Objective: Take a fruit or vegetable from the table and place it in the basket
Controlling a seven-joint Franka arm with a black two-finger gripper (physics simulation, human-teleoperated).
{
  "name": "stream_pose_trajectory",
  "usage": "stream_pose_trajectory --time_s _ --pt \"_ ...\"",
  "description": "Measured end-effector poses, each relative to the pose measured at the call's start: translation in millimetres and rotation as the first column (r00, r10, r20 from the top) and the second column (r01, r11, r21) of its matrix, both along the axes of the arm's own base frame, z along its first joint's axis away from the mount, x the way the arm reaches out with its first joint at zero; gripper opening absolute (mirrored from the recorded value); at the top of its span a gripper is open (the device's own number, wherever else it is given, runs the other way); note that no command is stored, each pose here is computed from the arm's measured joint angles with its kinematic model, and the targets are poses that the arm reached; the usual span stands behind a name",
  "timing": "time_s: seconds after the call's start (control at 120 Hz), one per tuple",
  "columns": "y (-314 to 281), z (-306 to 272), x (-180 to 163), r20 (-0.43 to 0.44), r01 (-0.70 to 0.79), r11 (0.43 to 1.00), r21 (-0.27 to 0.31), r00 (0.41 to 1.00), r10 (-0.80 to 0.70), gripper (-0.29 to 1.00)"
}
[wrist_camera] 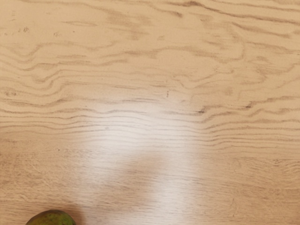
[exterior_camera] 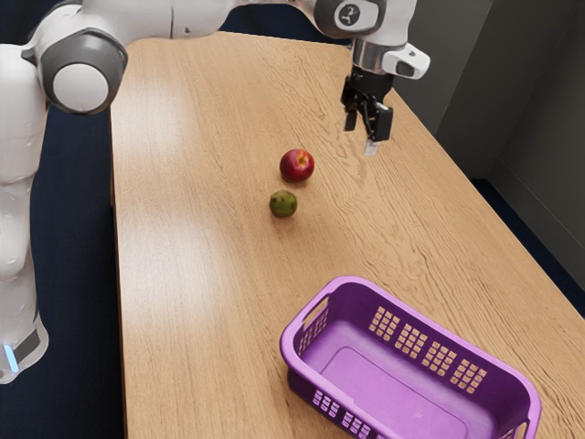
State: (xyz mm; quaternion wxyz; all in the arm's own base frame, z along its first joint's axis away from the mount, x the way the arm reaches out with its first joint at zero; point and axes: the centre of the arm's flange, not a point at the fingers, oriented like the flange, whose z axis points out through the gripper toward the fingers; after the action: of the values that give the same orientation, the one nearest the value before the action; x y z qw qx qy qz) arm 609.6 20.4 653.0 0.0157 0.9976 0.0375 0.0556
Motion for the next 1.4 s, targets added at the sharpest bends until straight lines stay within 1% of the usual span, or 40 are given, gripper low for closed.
stream_pose_trajectory --time_s 0.133,0.217,0.283,0.45,0.608,0.767,0.942,1.15,1.4 --pt "5.9 23.7 -5.0 0.053 -0.009 1.0 0.004 0.999 0.009 0.7" --pt "1.5 37.3 -12.5 0.068 -0.021 1.0 -0.003 0.997 0.021 0.7" --pt "-10.1 43.3 -18.4 0.062 -0.027 1.0 -0.01 0.998 0.027 0.7" --pt "-3.3 32.5 -25.4 -0.024 -0.096 0.995 -0.015 0.995 0.095 0.7" --pt "11.1 10.5 -32.6 -0.137 -0.132 0.991 -0.006 0.982 0.13 0.7" --pt "29.6 -5.3 -36.8 -0.197 -0.129 0.992 -0.003 0.972 0.126 0.7" --pt "33.9 -12.5 -36.8 -0.219 -0.073 0.997 -0.01 0.973 0.069 0.7" --pt "32.5 -23.7 -30.5 -0.228 0.044 0.999 -0.027 0.972 -0.049 0.7" --pt "29.2 -52.7 -27.0 -0.247 0.228 0.972 -0.059 0.94 -0.235 0.7"
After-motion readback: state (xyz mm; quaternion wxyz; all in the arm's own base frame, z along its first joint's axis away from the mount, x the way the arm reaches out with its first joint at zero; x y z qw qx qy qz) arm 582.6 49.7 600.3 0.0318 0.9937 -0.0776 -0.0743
